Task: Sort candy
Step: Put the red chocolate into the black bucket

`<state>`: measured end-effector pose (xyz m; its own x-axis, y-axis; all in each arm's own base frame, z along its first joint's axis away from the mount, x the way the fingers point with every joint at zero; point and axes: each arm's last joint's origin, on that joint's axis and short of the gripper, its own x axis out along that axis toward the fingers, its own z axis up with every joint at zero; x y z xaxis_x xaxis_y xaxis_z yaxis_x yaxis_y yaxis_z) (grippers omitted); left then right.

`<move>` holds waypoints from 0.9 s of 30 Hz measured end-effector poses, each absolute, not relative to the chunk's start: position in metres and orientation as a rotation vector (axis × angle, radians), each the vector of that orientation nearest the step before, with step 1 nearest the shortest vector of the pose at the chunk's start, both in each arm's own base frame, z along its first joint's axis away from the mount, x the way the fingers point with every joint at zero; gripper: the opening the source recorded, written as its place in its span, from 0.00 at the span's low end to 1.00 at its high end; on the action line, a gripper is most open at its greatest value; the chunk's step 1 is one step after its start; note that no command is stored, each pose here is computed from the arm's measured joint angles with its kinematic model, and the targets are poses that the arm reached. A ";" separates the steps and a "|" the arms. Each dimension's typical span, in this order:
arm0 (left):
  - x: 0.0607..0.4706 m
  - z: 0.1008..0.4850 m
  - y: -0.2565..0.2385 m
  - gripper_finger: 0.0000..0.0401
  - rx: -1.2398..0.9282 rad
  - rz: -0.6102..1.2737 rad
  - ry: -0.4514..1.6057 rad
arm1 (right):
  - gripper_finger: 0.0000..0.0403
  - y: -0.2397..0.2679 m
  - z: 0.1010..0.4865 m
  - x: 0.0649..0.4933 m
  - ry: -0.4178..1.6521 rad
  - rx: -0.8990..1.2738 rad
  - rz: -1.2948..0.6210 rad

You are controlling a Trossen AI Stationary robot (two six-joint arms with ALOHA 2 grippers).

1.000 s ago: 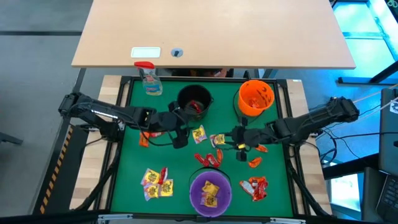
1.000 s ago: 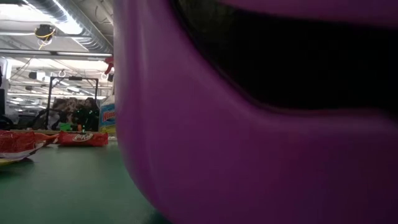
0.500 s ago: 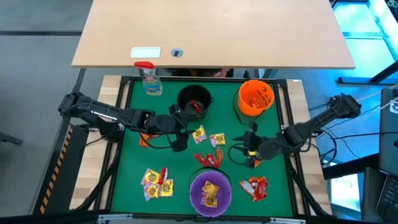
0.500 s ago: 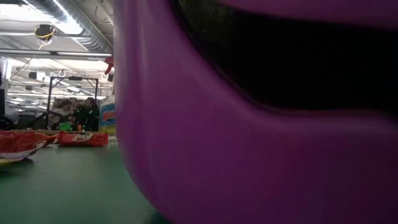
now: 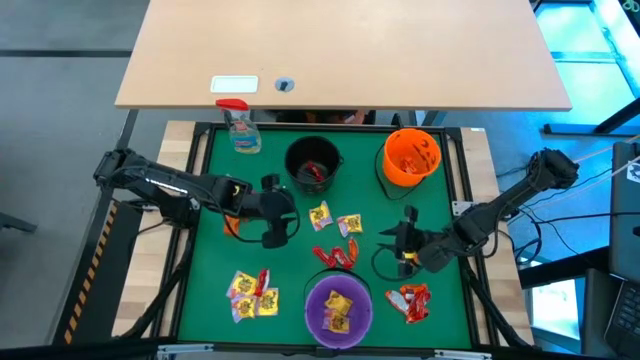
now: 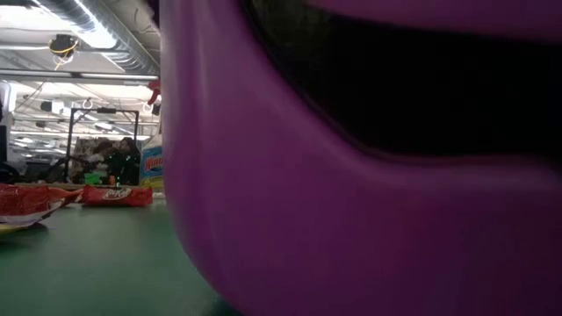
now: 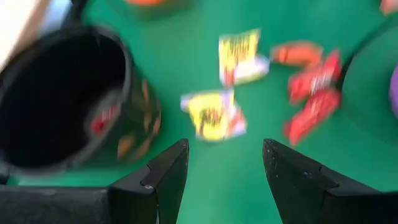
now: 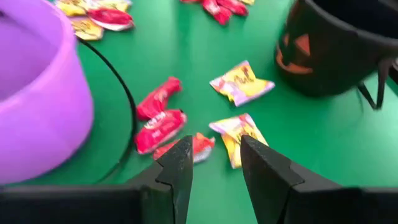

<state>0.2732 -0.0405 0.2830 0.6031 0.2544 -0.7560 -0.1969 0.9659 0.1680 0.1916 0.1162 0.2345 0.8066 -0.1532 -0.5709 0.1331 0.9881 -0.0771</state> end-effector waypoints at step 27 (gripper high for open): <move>0.210 0.173 0.014 0.49 -0.210 0.675 1.241 | 0.32 0.116 0.238 0.197 0.477 -0.081 -0.234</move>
<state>0.2104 0.0139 0.1730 0.1606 0.3586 -0.9196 -0.5776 0.7896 0.2071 0.1968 0.1160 0.2382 0.8624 -0.2417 -0.4449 0.2038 0.9701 -0.1319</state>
